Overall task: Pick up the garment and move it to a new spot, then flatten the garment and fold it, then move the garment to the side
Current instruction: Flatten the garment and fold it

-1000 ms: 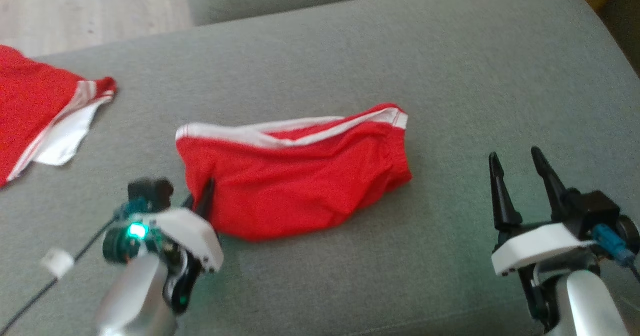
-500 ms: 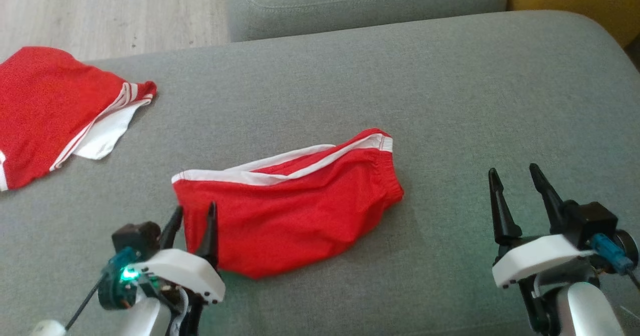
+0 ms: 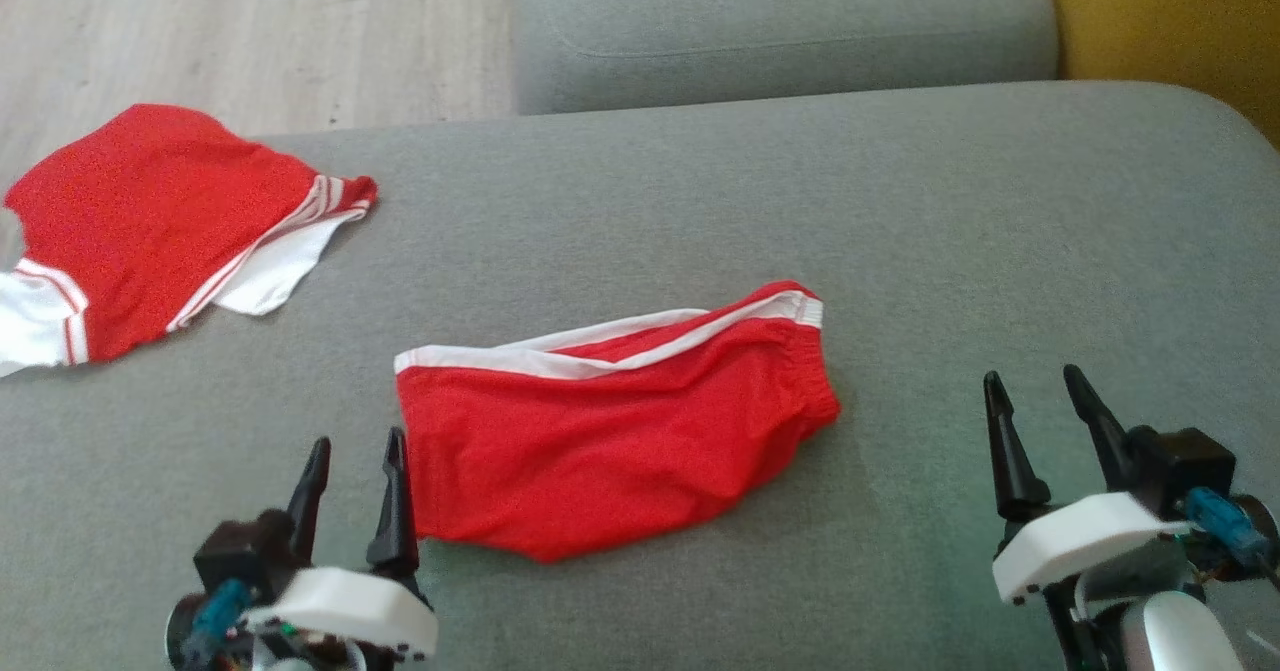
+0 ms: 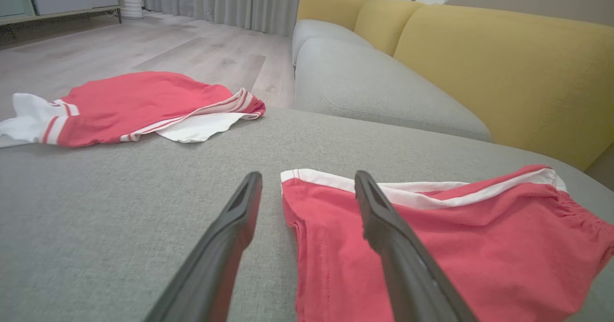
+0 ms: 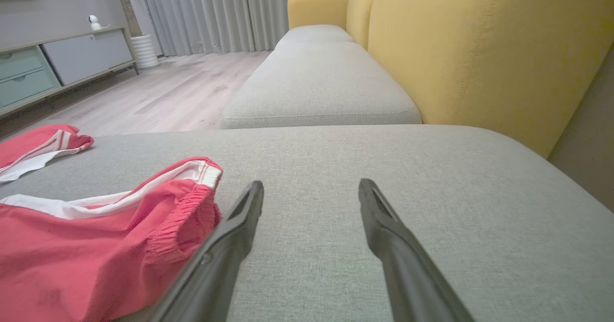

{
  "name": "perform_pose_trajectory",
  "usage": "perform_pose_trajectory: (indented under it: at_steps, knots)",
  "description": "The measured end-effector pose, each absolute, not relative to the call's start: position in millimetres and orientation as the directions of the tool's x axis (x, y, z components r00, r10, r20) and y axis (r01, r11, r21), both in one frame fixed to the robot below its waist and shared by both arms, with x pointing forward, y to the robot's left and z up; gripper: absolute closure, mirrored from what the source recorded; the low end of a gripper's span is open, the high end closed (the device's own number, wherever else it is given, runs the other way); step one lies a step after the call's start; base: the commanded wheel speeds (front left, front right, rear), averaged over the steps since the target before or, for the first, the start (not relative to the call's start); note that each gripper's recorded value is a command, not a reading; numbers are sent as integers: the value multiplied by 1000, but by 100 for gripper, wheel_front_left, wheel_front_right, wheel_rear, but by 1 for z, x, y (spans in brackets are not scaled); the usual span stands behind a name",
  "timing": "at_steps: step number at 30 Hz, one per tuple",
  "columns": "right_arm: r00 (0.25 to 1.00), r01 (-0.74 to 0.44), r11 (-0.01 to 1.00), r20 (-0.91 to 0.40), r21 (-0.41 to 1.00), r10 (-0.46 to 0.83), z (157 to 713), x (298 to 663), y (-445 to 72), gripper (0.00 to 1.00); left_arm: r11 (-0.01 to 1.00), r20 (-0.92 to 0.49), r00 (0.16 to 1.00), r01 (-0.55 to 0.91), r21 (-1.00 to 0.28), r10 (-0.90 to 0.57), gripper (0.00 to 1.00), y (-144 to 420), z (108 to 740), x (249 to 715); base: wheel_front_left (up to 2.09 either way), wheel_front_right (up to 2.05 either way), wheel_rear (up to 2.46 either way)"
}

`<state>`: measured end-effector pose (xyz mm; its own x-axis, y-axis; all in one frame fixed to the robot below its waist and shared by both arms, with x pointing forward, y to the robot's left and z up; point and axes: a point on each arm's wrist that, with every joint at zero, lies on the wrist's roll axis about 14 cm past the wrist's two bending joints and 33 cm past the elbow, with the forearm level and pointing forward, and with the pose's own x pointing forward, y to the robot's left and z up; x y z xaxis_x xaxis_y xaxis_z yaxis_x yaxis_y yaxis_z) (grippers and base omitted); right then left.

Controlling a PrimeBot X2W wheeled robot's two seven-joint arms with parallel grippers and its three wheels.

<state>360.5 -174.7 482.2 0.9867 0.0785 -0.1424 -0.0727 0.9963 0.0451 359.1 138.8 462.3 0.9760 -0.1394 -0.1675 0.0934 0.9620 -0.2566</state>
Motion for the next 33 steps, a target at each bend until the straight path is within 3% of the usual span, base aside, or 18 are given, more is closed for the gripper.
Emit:
perform_pose_trajectory:
  at_steps: [18,25,33]
  knots:
    - [904,-303,947,-281,109,322,450,401,-86,0,969,-134,991,-41,-245,8,0,177,473,327,0,0,0]
    - [831,-324,943,-455,76,321,399,400,-80,0,964,-157,986,-97,-247,59,0,189,466,317,0,0,0]
    - [765,-312,942,-555,123,326,369,401,-72,0,961,-183,980,-129,-246,84,0,194,458,312,0,0,0]
